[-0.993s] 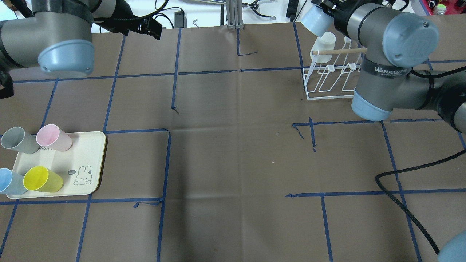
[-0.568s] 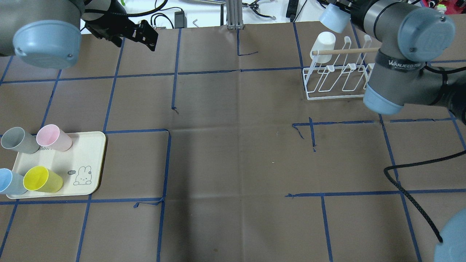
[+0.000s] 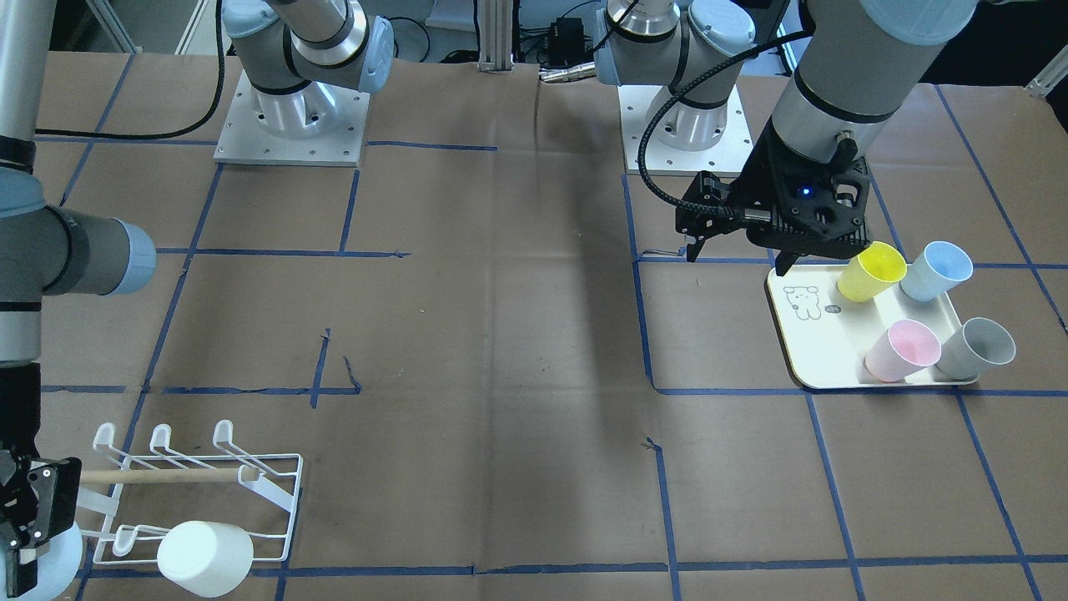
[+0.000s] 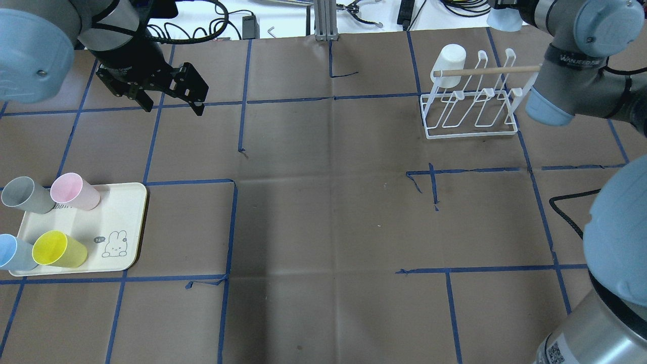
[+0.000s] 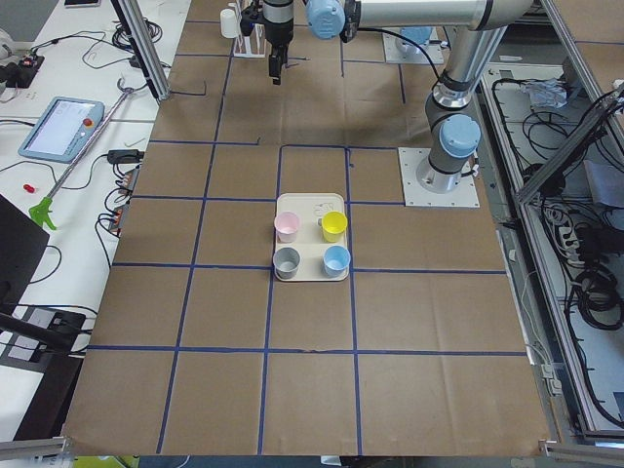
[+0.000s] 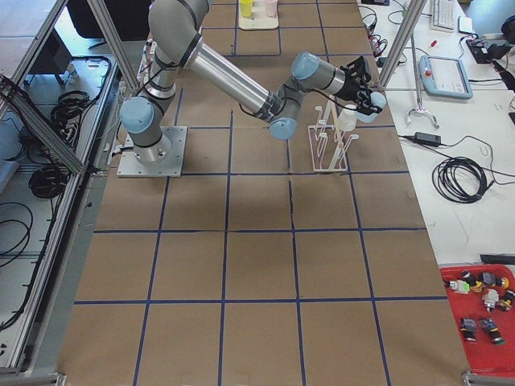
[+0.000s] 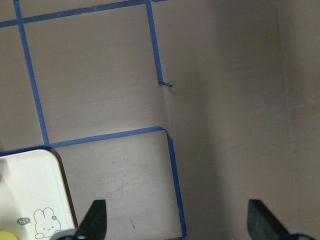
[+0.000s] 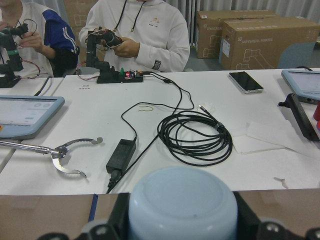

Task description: Transfer IKEA cup to right arm and place on rack

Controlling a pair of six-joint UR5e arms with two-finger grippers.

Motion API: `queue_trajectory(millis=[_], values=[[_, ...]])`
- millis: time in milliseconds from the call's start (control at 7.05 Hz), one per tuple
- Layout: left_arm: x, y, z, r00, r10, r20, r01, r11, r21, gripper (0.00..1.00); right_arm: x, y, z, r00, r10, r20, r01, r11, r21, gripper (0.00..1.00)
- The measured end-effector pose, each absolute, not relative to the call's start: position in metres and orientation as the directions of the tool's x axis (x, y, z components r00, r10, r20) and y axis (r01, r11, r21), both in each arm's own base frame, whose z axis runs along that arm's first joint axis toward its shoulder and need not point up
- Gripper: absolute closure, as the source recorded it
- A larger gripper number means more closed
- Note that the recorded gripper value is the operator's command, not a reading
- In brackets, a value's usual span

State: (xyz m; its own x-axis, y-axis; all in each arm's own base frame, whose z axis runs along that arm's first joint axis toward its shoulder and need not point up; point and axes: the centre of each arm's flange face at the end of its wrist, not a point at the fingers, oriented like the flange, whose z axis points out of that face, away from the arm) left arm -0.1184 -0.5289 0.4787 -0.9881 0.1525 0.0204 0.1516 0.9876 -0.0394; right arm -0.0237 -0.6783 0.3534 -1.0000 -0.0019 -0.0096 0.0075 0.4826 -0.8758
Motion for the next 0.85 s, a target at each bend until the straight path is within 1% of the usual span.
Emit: queue_trajectory(millis=[426,851], values=[[-0.119,-0.526,0.484,-0.995,0.096,0.025,0.095,0.995,-0.022,0.01,-0.035,-0.676,0.328,-1.0,0.001,0.0,0.001,0.512,-0.859,0.91],[-0.12,-0.527,0.481,-0.998,0.061,0.029,0.06,0.998,-0.012,0.01,-0.053,-0.671,0.314,-1.0,0.022,0.001,0.011,0.533,-0.846,0.91]])
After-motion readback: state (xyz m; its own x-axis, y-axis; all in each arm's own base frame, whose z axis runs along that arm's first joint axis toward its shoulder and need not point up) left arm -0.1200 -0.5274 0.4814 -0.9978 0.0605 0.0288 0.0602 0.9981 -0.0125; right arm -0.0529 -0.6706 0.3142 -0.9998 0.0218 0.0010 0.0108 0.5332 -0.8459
